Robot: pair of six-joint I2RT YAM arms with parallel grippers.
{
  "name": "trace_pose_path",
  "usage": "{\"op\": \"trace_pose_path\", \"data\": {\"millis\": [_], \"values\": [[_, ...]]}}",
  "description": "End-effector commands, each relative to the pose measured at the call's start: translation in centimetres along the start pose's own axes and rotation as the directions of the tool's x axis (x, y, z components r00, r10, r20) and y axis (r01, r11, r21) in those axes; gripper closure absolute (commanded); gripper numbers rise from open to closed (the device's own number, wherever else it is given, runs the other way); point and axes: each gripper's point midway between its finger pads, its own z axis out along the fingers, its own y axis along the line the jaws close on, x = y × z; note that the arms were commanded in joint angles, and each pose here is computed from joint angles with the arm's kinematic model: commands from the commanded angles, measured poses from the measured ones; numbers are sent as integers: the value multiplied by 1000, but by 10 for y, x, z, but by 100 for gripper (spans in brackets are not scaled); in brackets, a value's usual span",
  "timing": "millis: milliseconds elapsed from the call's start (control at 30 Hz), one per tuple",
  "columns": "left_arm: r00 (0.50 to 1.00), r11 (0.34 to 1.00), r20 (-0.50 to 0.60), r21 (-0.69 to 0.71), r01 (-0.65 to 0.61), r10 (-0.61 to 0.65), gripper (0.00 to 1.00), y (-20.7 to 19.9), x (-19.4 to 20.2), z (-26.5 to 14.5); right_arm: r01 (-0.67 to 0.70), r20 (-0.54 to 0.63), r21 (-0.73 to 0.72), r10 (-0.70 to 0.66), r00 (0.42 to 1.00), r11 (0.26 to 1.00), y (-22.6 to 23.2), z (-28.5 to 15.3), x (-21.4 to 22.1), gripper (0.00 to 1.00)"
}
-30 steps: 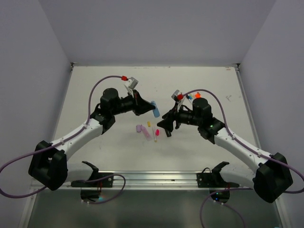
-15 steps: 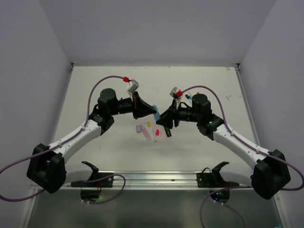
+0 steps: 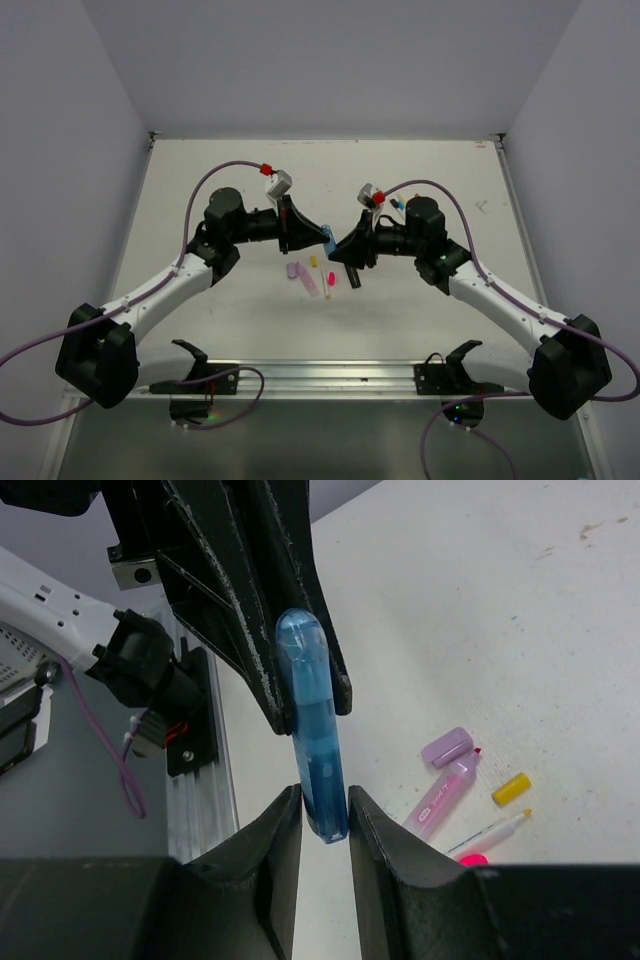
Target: Open the pen caps
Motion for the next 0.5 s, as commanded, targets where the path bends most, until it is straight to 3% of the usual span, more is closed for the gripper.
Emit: {"op": "trace_pose_path", "data": {"millis": [0, 267, 467], "values": [[998, 997, 31, 39, -63, 62, 100, -10, -10, -3, 61, 57, -61, -58, 997, 996, 12, 2, -27, 72], [992, 995, 92, 43, -92, 88, 100, -15, -26, -2, 31, 20, -81, -29, 999, 996, 12, 2, -13, 95], [966, 988, 213, 21, -152, 144, 100, -20, -54, -4, -31, -41, -106, 26, 999, 994, 14, 0, 17, 100]]}}
